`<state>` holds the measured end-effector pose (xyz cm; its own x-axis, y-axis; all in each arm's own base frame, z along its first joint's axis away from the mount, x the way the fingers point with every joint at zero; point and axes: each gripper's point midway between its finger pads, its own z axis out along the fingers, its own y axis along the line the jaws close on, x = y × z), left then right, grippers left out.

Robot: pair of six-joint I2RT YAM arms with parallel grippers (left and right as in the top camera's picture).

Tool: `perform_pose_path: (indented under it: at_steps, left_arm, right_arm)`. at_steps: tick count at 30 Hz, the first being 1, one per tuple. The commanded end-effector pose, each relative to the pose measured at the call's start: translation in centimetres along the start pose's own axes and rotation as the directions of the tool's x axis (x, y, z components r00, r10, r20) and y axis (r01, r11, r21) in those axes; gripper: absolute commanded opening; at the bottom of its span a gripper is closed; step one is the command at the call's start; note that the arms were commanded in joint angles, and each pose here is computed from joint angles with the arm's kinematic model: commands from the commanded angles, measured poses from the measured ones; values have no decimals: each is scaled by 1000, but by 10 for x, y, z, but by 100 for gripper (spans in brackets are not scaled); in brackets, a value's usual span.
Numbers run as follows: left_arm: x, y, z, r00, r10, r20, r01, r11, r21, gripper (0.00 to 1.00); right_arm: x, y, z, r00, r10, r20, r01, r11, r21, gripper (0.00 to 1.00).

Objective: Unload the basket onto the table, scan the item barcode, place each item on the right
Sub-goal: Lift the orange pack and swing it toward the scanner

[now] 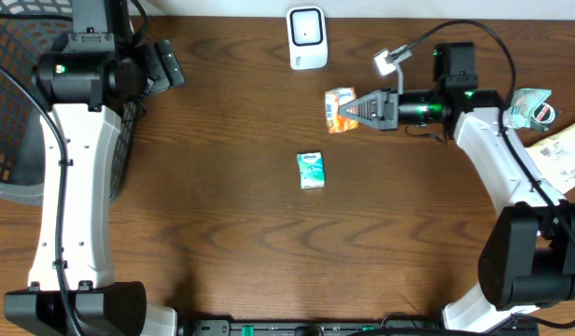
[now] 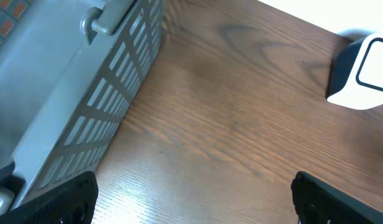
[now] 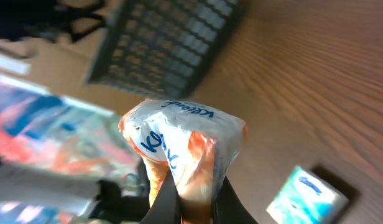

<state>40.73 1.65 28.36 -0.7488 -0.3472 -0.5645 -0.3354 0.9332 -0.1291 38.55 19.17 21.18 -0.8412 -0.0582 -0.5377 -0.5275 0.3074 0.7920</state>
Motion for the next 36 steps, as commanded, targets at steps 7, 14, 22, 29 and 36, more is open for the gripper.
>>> perform_pose_path:
  at_steps: [7, 14, 22, 29, 36]
  left_arm:
    - [-1, 2, -1, 1000, -1, 6, 1, 1000, -15, 98]
    - [-1, 2, -1, 1000, -1, 6, 1, 1000, -15, 98]
    - [-1, 2, -1, 1000, -1, 6, 1, 1000, -15, 98]
    - [-1, 2, -1, 1000, -1, 6, 1, 1000, -15, 98]
    - [-1, 2, -1, 1000, -1, 6, 1, 1000, -15, 98]
  right_arm:
    - [-5, -33, 12, 1000, 0, -2, 1, 954, 299, 1]
    - [-8, -67, 5, 1000, 9, 19, -18, 844, 536, 1]
    - [-58, -60, -20, 992, -112, 63, 40, 735, 676, 1]
    - [-110, -52, -41, 975, -216, 54, 99, 637, 765, 1]
    - [-159, -81, -38, 958, -288, -6, 164, 525, 835, 1]
